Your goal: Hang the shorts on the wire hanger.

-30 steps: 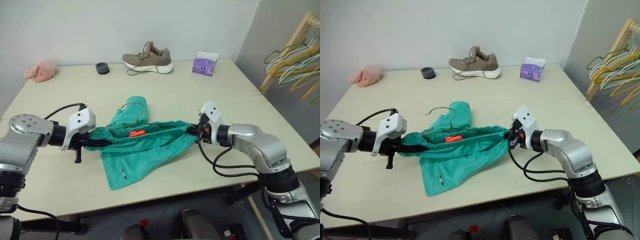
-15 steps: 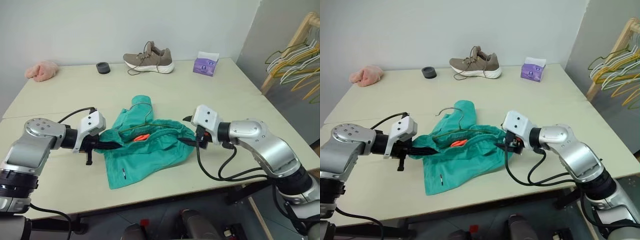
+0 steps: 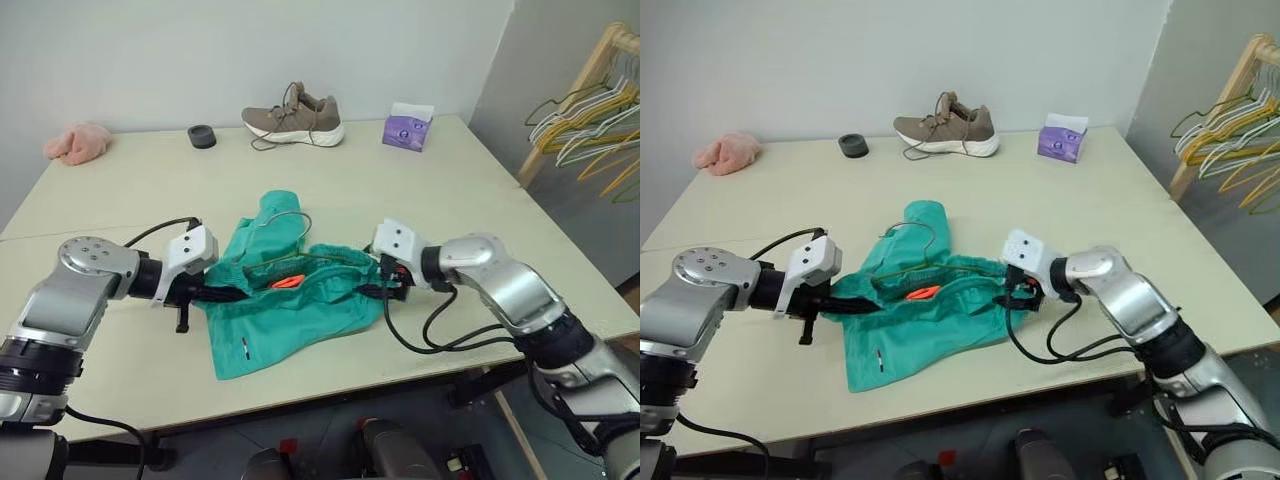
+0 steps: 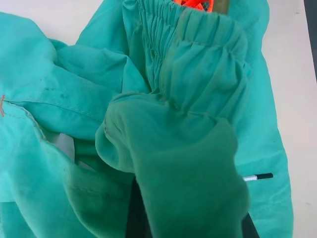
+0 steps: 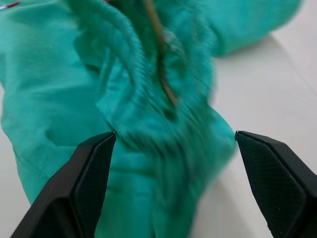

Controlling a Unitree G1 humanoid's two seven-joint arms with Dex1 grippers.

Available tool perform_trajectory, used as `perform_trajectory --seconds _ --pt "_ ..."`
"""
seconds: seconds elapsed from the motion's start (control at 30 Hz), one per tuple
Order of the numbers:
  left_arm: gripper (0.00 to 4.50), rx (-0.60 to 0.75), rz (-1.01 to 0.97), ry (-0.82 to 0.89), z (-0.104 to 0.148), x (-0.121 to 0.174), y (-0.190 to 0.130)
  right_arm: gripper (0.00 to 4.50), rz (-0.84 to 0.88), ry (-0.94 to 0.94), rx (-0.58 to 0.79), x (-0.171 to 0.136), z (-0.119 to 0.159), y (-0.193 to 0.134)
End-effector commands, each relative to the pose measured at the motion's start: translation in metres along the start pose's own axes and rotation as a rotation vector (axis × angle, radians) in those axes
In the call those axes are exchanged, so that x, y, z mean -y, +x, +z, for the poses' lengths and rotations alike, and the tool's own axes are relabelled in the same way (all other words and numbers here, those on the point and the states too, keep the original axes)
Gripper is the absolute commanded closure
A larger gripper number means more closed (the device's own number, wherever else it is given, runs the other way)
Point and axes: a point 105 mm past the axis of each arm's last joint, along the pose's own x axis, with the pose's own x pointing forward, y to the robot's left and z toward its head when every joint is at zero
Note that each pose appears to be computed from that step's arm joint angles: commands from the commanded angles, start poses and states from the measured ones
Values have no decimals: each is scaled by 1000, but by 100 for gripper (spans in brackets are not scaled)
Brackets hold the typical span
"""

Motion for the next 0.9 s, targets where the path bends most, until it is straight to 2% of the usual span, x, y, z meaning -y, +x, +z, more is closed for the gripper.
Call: perform_trajectory --seconds 0.03,0.17,0.47,0.57,0.8,0.9 --pt "450 16 -1 61 14 -1 -3 39 48 -62 -11 6 8 6" --pt "450 25 -5 66 17 1 -1 131 75 -88 -33 8 9 13" --pt "450 49 -13 93 24 3 2 448 107 -109 -15 1 15 16" --pt "450 76 6 76 26 -3 2 448 94 -105 2 2 18 14" --pt "251 141 77 40 29 -18 -5 450 82 -86 24 1 21 2" --pt "157 167 215 48 29 -39 -23 450 68 -60 23 2 18 -8"
